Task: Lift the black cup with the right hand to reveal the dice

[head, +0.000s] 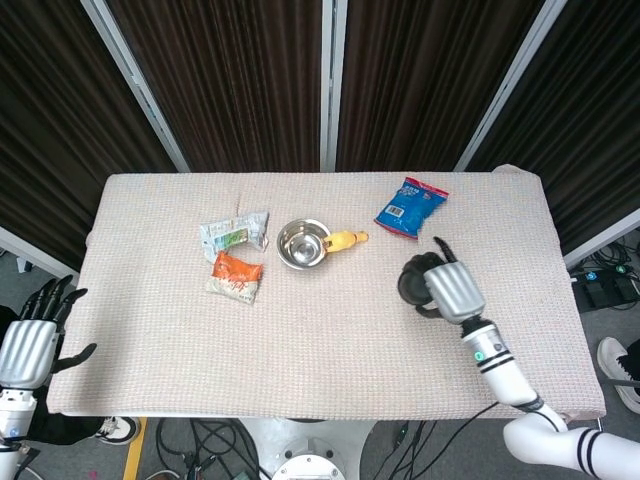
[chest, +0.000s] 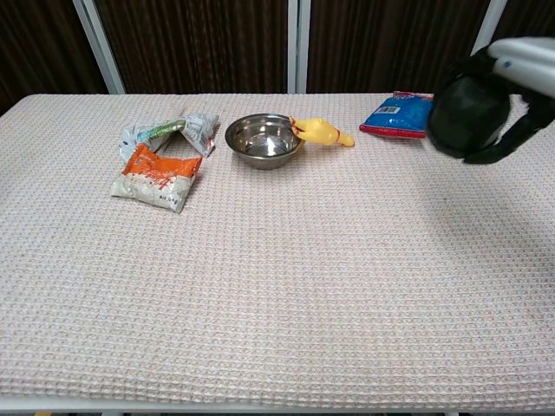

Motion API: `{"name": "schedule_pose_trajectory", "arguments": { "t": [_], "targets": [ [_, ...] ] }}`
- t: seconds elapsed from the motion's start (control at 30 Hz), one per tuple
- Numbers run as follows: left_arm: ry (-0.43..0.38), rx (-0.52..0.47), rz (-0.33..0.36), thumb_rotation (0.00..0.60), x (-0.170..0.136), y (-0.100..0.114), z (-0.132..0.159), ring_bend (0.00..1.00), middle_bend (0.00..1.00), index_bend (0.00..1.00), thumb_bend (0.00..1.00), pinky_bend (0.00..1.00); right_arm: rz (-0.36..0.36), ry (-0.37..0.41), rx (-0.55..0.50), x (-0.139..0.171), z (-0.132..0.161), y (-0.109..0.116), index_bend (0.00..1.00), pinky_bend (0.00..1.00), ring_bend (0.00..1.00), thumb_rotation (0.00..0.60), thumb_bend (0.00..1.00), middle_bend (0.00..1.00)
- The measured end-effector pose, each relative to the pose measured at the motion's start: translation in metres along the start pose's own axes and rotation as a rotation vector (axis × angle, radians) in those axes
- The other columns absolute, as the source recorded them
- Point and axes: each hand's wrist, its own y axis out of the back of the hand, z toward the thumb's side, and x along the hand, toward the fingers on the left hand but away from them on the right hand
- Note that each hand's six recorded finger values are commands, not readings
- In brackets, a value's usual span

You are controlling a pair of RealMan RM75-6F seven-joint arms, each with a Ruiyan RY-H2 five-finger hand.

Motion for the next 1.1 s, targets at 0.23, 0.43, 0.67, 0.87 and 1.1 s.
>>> {"name": "schedule_pose_trajectory", "arguments": {
  "t": [0.23, 0.43, 0.67, 0.87, 1.1],
  "targets": [
    [0.015, 0.001, -0.003, 0.6, 0.0, 0.0, -0.005, 0.0, 0.03, 0.16, 0.15, 0.13, 0.091, 0.131, 0.023, -0.025, 0.074, -0.036, 0.56, 0.0, 0.26, 0.6, 0.17, 0.55],
    [0.002, -0.013, -0.027, 0.6, 0.004, -0.009, -0.002, 0.0, 0.03, 0.16, 0.15, 0.13, 0.052, -0.09, 0.072, -0.01, -0.012, -0.008, 0.56, 0.0, 0.25, 0.6, 0.19, 0.54],
    [-0.01, 0.008, -0.015, 0.6, 0.005, -0.008, 0.003, 0.0, 0.03, 0.16, 0.15, 0.13, 0.094, -0.081, 0.036, -0.007, -0.013, -0.014, 0.56, 0.0, 0.25, 0.6, 0.19, 0.54],
    [0.032, 0.017, -0.014, 0.6, 0.0, -0.003, -0.007, 0.0, 0.03, 0.16, 0.15, 0.13, 0.137, 0.086, -0.109, -0.023, 0.078, -0.055, 0.56, 0.0, 0.26, 0.6, 0.17, 0.54],
    [0.017, 0.011, -0.039, 0.6, 0.002, -0.012, -0.005, 0.0, 0.03, 0.16, 0.15, 0.13, 0.072, -0.104, -0.106, -0.005, -0.007, -0.03, 0.56, 0.0, 0.25, 0.6, 0.19, 0.54]
  ]
}}
